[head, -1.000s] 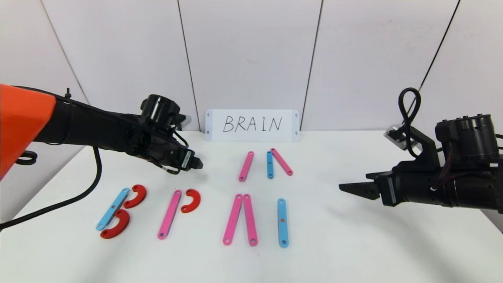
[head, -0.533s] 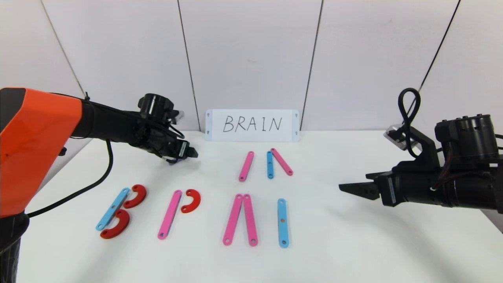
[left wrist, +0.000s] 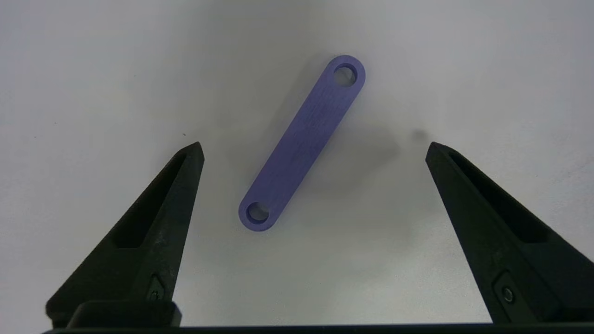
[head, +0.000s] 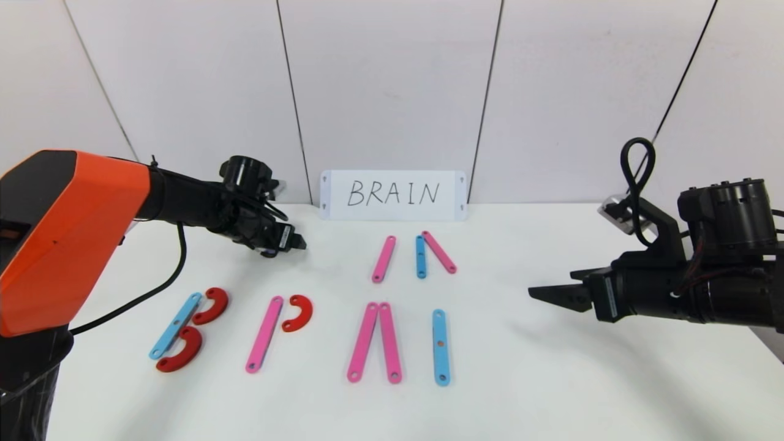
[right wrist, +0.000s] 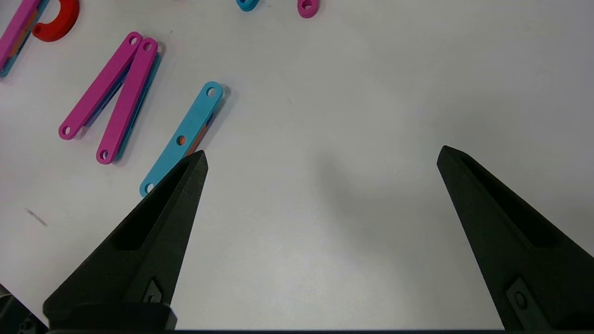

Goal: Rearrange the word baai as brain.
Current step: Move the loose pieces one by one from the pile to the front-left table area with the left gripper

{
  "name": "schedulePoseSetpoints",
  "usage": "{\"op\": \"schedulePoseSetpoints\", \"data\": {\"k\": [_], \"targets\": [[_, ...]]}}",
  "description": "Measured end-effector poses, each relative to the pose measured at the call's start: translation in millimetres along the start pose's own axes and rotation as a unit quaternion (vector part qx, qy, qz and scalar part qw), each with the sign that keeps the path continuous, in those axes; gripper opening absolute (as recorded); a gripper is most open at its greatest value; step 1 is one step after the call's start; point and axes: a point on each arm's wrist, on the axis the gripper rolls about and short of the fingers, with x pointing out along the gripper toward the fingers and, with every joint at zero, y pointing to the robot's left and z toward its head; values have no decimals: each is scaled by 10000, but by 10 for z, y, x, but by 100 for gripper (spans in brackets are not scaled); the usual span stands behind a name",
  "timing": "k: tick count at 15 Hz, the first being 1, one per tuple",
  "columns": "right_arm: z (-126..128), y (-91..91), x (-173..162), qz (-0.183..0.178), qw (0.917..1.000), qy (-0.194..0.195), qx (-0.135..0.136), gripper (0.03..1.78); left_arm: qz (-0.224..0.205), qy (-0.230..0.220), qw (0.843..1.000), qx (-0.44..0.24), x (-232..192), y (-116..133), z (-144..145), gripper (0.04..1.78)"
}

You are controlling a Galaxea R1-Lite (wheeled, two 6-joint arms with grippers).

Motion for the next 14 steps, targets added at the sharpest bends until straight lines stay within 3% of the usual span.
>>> {"op": "schedulePoseSetpoints", "data": {"k": [3, 7, 9, 10, 14], "targets": [[0, -1, 0, -3, 10000, 2, 0, 173, 1, 26, 10000, -7, 23, 4, -13, 133], [0, -2, -1, -3, 10000, -1, 1, 173, -2, 46, 10000, -12, 32, 1, -21, 61], [0, -1, -2, -5, 10000, -3, 0, 173, 2, 56, 10000, -13, 40, 1, -26, 35], [1, -1, -3, -3, 10000, -5, -1, 173, -1, 60, 10000, -16, 43, 1, -28, 28], [1, 1, -2, 0, 10000, -4, -2, 173, 1, 68, 10000, -14, 47, 1, -33, 27]]}}
